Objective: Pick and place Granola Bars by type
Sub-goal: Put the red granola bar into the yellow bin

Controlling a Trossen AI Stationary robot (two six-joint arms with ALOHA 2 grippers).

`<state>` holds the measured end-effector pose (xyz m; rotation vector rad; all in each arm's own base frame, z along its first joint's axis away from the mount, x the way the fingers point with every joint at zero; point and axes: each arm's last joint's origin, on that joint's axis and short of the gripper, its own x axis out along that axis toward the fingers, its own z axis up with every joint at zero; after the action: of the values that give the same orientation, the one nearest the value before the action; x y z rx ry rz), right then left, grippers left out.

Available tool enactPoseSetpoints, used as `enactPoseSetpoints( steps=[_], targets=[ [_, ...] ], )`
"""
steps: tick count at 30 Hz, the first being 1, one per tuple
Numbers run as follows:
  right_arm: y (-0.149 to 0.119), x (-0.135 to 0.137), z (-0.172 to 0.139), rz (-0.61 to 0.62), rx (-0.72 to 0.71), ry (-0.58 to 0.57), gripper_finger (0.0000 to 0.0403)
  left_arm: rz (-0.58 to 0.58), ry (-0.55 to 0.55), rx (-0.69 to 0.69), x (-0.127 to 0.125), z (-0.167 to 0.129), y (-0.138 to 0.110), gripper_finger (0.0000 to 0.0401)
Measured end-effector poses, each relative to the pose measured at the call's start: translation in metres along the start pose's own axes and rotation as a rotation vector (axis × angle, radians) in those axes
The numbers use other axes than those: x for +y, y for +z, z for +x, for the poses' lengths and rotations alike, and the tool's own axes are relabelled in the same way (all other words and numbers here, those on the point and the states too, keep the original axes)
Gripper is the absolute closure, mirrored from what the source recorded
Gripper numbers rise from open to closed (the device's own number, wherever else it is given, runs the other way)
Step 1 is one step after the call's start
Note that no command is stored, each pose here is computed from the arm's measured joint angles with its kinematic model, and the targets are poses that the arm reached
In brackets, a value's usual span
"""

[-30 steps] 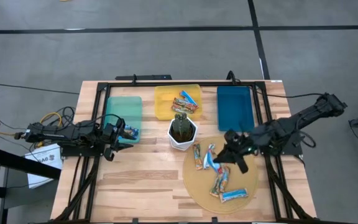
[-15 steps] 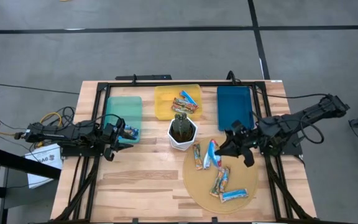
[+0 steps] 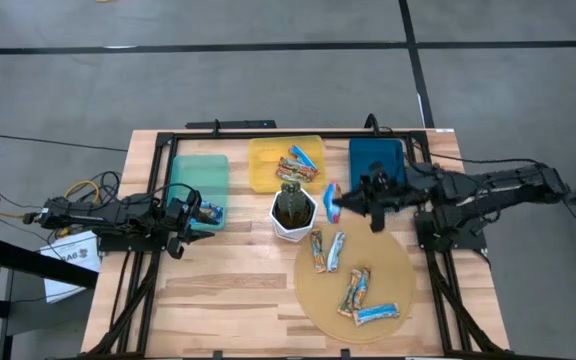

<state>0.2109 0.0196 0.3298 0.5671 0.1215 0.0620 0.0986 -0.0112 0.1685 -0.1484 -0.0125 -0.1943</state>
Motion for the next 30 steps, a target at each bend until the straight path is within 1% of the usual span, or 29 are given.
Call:
enactPoseSetpoints(
  steps=[6,10,14,16,19,23,27,30],
  targets=[
    [0.021,-0.042,0.001,0.018,-0.095,-0.198,0.0398,0.000,0.000,0.000,0.000,0.000,0.000,0.0257],
    [0.036,-0.071,-0.004,0.036,-0.169,-0.330,0.0397,0.000,0.000,0.000,0.000,0.000,0.000,0.0257],
    [0.048,-0.096,-0.008,0.057,-0.208,-0.447,0.0398,0.000,0.000,0.000,0.000,0.000,0.000,0.0257],
    [0.055,-0.104,-0.010,0.061,-0.238,-0.480,0.0398,0.000,0.000,0.000,0.000,0.000,0.000,0.0257],
    [0.060,-0.116,-0.010,0.074,-0.243,-0.527,0.0397,0.000,0.000,0.000,0.000,0.000,0.000,0.0257],
    [0.068,-0.123,-0.008,0.078,-0.257,-0.550,0.0397,0.000,0.000,0.000,0.000,0.000,0.000,0.0257],
    [0.071,-0.131,-0.002,0.089,-0.239,-0.571,0.0397,0.000,0.000,0.000,0.000,0.000,0.000,0.0257],
    [0.073,-0.138,0.008,0.105,-0.194,-0.597,0.0397,0.000,0.000,0.000,0.000,0.000,0.000,0.0257]
  ],
)
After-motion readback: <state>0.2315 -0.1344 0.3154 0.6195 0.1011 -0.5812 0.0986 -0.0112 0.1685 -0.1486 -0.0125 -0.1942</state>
